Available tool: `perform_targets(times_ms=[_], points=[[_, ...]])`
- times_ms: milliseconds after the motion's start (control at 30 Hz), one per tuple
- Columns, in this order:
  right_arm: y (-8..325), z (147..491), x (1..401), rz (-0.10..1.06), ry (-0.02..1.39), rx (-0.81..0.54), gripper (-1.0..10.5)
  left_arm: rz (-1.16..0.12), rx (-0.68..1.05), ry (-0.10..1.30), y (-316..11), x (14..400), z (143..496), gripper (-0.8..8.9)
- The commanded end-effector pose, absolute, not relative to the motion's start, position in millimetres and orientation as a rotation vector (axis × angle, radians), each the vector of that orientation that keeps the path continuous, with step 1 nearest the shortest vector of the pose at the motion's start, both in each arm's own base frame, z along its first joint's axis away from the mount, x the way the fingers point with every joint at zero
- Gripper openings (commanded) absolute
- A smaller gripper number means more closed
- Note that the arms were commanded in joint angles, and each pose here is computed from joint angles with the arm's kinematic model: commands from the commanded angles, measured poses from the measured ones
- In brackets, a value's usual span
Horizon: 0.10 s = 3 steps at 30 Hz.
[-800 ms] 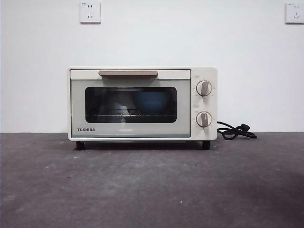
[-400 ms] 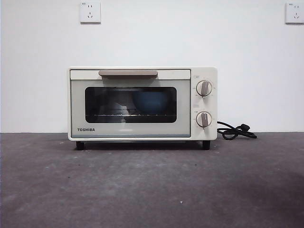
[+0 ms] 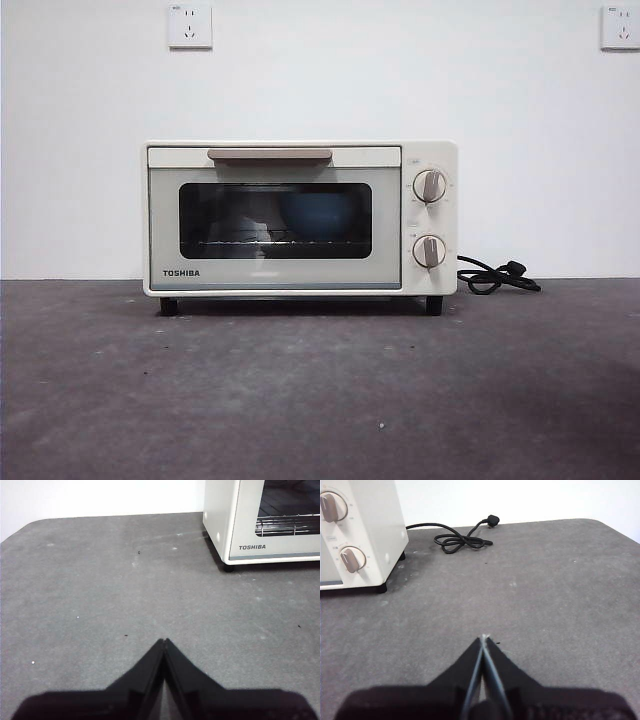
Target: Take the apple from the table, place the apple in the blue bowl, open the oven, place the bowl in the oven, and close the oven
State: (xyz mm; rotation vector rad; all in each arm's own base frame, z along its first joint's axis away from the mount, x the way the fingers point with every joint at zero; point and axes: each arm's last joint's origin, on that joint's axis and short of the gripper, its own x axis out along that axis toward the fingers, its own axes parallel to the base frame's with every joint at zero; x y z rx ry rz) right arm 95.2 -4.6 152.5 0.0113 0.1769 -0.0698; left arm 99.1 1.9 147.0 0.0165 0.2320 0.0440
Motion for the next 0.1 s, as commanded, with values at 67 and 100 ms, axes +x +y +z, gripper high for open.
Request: perform_targets(times_ms=[67,100], points=[[-4.7,149.9,95.7,-0.073,0.178,0.008,0.0,0.041,0.005,0.234,1.7,99.5,144.2,-0.03],[-4.7,149.9,95.7,-0.073,0.178,0.008,0.0,0.041,0.005,0.234,1.7,99.5,144.2,-0.03]])
